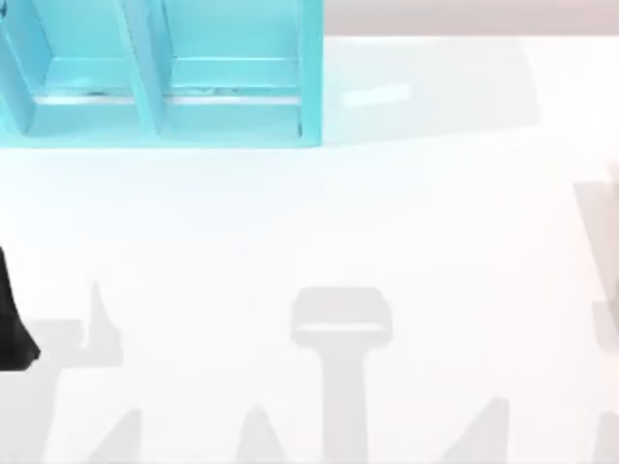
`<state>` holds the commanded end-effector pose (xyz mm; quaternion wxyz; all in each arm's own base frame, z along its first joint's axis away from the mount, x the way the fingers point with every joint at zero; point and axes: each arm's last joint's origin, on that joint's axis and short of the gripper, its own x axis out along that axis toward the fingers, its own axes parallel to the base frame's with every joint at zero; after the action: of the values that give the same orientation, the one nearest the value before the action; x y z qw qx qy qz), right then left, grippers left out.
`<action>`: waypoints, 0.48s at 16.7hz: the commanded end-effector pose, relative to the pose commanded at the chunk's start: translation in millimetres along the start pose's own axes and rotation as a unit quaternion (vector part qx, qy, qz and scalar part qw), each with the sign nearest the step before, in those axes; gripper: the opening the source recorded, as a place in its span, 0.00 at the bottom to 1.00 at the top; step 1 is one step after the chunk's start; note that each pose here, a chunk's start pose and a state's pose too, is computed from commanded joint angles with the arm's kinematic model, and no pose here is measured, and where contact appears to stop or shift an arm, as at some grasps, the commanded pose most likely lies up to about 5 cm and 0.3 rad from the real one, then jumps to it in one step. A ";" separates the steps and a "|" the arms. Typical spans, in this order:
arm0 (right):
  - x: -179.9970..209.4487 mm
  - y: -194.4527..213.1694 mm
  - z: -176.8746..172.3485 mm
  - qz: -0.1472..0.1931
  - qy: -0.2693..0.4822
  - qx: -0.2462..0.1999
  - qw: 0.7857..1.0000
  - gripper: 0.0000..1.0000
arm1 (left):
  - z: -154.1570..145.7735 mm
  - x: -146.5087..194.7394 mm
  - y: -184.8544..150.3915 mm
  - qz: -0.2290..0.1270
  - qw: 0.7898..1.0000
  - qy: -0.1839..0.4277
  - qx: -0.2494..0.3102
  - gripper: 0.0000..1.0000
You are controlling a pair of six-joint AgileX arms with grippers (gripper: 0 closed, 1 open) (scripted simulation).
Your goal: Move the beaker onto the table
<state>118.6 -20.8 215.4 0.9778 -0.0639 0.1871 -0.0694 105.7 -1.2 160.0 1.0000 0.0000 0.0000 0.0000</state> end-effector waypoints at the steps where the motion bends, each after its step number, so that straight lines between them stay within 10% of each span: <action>1: 4.2 -5.7 10.1 -0.007 0.048 -0.010 0.999 1.00 | 0.0 0.0 0.0 0.000 1.000 0.000 0.000 1.00; 8: 66.8 -64.6 55.4 0.017 0.391 -0.031 0.920 1.00 | 0.0 0.0 0.0 0.000 1.000 0.000 0.000 1.00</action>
<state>193.6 -89.4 252.4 0.8256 -0.0589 0.5572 -0.0667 105.7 -1.2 160.0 1.0000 0.0000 0.0000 0.0000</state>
